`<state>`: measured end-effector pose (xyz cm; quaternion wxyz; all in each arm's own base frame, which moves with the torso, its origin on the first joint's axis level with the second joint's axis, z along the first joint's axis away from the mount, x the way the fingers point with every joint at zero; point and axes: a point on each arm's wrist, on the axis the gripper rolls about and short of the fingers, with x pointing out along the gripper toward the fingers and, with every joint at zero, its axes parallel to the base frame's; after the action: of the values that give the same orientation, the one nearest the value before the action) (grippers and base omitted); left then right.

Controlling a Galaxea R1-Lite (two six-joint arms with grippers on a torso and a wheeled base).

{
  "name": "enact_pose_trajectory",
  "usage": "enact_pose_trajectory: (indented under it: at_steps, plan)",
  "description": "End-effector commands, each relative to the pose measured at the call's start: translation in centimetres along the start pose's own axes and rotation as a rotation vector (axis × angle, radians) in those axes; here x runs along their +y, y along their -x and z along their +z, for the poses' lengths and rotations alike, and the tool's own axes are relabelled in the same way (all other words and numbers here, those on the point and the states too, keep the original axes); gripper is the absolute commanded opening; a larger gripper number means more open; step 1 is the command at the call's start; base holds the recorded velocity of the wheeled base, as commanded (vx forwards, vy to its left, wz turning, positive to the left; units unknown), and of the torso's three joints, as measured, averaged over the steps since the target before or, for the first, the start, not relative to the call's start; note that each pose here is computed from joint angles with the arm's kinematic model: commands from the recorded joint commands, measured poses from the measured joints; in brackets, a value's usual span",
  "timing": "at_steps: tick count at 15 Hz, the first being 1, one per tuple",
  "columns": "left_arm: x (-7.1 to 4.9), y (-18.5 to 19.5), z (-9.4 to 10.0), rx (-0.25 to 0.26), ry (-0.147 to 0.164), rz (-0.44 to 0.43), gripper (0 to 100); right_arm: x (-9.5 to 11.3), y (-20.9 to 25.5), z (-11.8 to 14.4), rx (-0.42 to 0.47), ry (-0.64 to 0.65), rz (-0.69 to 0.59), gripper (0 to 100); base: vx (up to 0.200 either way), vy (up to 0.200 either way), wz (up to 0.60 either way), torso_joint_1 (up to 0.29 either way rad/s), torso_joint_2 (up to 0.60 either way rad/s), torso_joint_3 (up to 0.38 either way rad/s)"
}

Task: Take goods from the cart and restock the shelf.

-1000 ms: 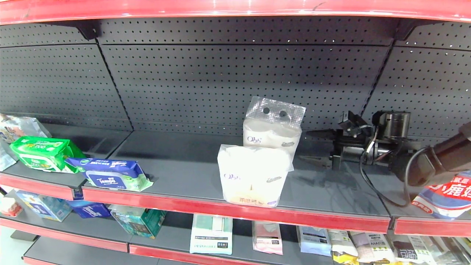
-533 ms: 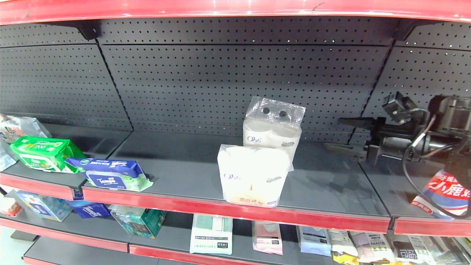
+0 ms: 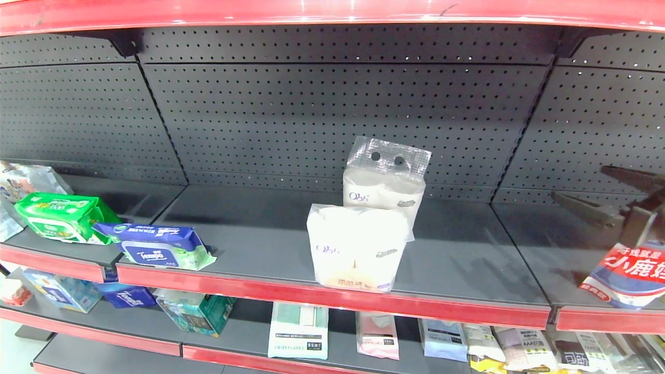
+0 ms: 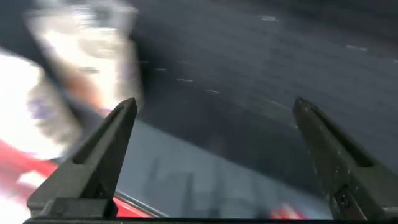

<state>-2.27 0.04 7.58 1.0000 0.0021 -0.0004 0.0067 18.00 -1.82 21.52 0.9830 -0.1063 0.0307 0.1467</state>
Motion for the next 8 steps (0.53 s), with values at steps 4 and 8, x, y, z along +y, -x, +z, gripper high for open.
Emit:
enact_pose_trajectory:
  at_steps: [4,8]
  plan:
    - [0.0,0.0,0.0,-0.001,0.0,0.0,100,4.8,11.6,-2.5,-0.091,0.013,-0.423,100,0.0,0.0,0.0,0.0,0.0,0.0]
    - [0.0,0.0,0.0,-0.001,0.0,0.0,100,9.9,17.1,-8.7,0.037,-0.037,-0.421,100,0.0,0.0,0.0,0.0,0.0,0.0]
